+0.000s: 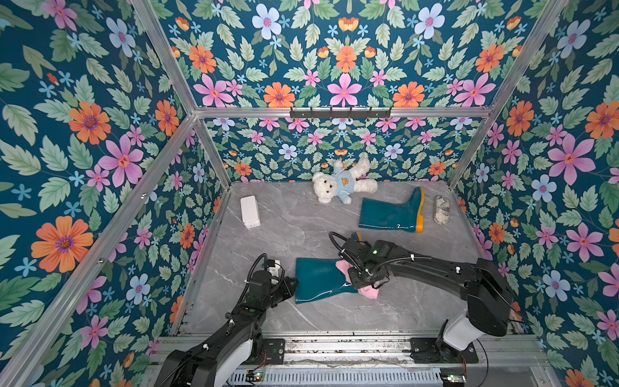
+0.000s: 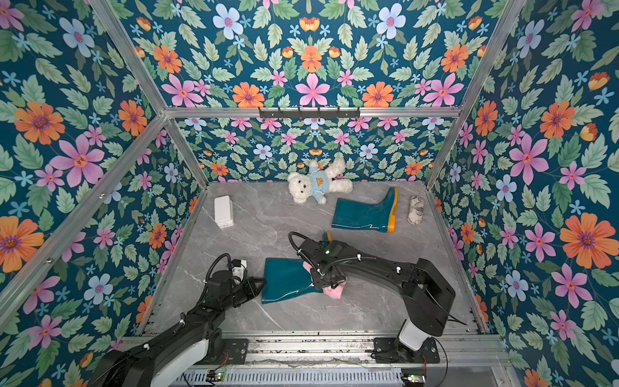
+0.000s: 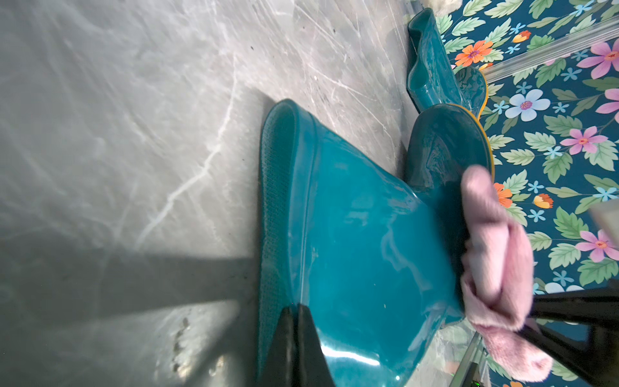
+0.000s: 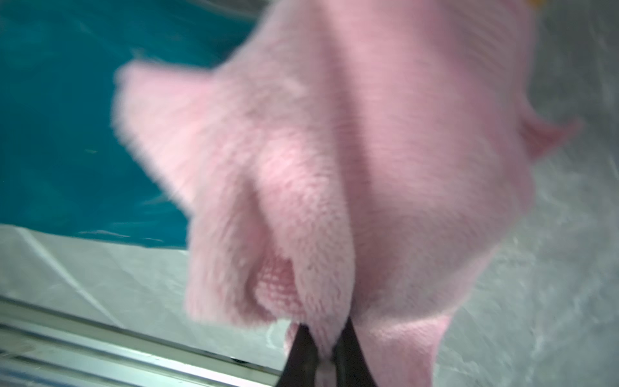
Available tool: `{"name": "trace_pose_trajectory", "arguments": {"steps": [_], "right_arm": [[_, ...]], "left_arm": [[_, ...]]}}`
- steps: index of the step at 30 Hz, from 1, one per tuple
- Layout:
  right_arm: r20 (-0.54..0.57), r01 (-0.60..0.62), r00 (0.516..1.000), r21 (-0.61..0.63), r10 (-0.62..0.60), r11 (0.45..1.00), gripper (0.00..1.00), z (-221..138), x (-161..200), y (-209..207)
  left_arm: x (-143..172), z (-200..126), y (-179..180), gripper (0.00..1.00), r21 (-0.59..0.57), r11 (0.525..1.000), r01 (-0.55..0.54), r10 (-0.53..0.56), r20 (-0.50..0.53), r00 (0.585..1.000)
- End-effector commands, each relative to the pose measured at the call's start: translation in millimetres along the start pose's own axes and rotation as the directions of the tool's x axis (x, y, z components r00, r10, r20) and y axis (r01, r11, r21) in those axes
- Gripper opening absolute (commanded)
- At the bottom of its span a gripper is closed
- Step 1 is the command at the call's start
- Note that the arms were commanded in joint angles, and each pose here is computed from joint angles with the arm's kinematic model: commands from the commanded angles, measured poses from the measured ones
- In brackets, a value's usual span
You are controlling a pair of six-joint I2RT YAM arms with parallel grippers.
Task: Wipe the rubber boots with a cloth
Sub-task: Wipe the dirt off the rubber boot.
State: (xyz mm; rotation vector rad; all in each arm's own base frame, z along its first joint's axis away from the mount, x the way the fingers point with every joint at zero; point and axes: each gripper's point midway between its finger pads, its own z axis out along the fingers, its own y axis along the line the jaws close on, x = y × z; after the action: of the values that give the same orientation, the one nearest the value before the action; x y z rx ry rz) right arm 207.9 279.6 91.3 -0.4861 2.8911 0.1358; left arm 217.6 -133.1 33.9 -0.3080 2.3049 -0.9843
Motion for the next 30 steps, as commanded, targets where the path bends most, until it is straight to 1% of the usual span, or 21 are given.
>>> {"name": "trace_pose_trajectory", "arguments": {"steps": [1, 3, 5, 7, 10, 15, 24, 30], "right_arm": [[0.024, 0.083, 0.996, -0.077, -0.081, 0.994, 0.00, 2.0, -13.9, 44.9], [0.006, 0.156, 0.988, -0.096, -0.156, 0.983, 0.00, 8.6, -12.6, 74.3], [-0.022, 0.211, 0.977, -0.102, -0.214, 0.972, 0.00, 19.6, -7.2, 94.4], [-0.054, 0.240, 0.968, -0.096, -0.246, 0.966, 0.00, 31.0, -1.5, 103.7], [-0.078, 0.238, 0.967, -0.077, -0.244, 0.968, 0.00, 42.2, 3.6, 100.7], [-0.081, 0.184, 0.979, -0.043, -0.187, 0.982, 0.00, 41.7, 2.0, 73.9], [-0.060, 0.092, 0.994, 0.069, -0.088, 0.993, 0.00, 29.4, -3.6, 6.8], [-0.017, 0.053, 0.999, 0.117, -0.051, 0.992, 0.00, 21.0, -25.3, -25.3]], "left_arm": [[-3.4, -0.1, 1.9, 0.00, -0.011, 1.000, 0.000, 0.000, 0.018, 1.000], [-3.3, 0.1, 2.5, 0.00, -0.013, 1.000, 0.001, 0.000, 0.017, 1.000], [-3.0, 0.3, 2.1, 0.00, -0.011, 1.000, -0.001, 0.001, 0.015, 1.000], [-3.5, 0.4, 1.7, 0.00, -0.010, 1.000, -0.001, 0.001, 0.015, 1.000], [-2.8, 0.6, 1.4, 0.00, -0.008, 1.000, 0.000, 0.001, 0.012, 1.000], [-2.2, 0.8, 2.2, 0.00, -0.011, 1.000, 0.001, -0.001, 0.010, 1.000], [-3.1, 0.8, 2.7, 0.00, -0.013, 1.000, 0.003, -0.002, 0.014, 1.000], [-2.5, 1.0, 2.4, 0.00, -0.011, 1.000, 0.001, 0.000, 0.011, 1.000]]}}
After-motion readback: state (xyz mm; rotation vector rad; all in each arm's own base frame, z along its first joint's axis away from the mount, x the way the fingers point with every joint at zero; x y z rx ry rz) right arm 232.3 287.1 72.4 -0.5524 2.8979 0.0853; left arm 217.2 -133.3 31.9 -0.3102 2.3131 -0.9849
